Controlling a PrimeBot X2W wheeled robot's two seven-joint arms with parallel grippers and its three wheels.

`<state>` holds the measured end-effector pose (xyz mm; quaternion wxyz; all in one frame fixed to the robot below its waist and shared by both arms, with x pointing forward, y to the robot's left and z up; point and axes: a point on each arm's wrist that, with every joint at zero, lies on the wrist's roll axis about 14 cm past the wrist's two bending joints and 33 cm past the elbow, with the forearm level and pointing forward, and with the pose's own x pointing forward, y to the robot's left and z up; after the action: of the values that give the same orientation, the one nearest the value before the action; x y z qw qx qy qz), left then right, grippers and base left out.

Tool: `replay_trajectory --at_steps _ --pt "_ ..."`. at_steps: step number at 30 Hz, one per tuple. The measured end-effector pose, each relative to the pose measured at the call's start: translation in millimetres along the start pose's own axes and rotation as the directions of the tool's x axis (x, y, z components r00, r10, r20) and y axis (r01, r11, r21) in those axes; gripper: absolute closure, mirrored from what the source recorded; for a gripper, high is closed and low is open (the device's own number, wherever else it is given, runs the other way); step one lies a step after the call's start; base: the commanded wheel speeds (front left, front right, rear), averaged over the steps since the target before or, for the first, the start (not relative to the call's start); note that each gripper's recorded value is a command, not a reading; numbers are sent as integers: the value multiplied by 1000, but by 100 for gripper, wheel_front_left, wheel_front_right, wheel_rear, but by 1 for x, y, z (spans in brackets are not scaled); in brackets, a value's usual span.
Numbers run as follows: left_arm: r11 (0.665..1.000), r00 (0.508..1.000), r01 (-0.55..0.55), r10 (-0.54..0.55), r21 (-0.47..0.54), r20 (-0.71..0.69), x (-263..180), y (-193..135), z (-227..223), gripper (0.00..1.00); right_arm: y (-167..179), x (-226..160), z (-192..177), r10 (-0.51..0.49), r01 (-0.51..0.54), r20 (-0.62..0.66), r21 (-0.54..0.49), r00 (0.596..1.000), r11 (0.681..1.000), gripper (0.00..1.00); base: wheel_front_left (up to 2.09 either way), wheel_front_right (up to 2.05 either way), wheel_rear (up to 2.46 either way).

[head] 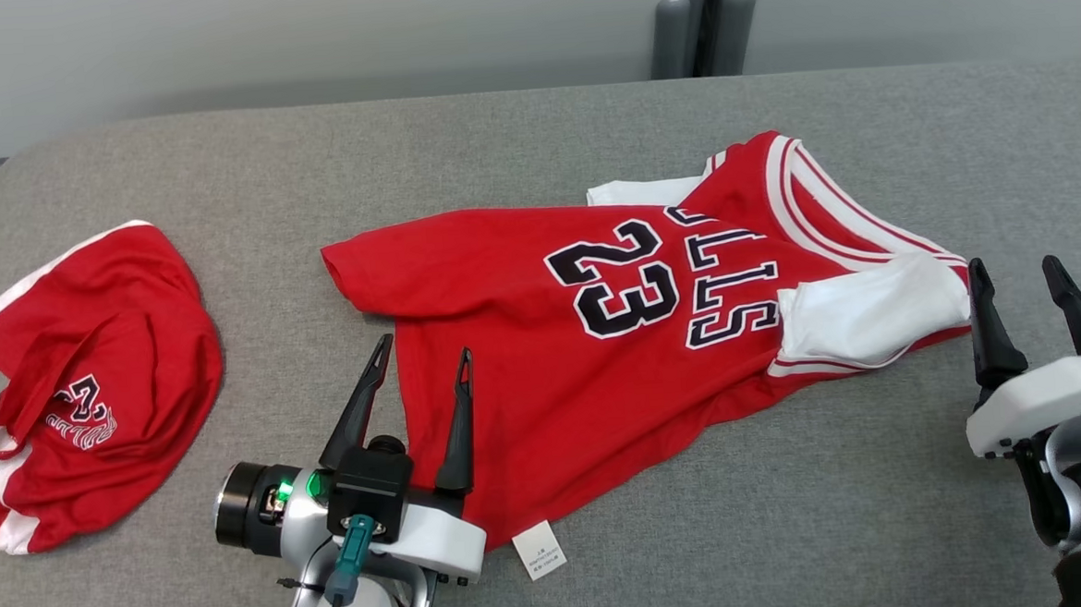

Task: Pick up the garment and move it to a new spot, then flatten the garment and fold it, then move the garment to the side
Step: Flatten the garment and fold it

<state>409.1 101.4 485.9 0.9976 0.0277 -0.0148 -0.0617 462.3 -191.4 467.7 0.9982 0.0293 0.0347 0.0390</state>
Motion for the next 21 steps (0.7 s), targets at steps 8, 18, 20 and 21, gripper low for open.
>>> replay_trajectory --at_steps 8,18,20,21 --pt "1000 999 -9 9 13 -39 3 6 -14 0 8 35 -42 55 -42 -226 61 973 997 0 0 0 0" --pt "999 998 -33 34 18 -49 2 15 -17 0 20 42 -64 133 -120 -357 59 924 991 42 0 0 0" --pt "999 998 -34 34 17 -48 2 15 -17 0 22 40 -63 146 -132 -356 63 923 989 100 0 0 0" --pt "999 998 -32 33 17 -46 2 14 -16 0 24 39 -63 154 -143 -355 57 922 988 100 0 0 0"
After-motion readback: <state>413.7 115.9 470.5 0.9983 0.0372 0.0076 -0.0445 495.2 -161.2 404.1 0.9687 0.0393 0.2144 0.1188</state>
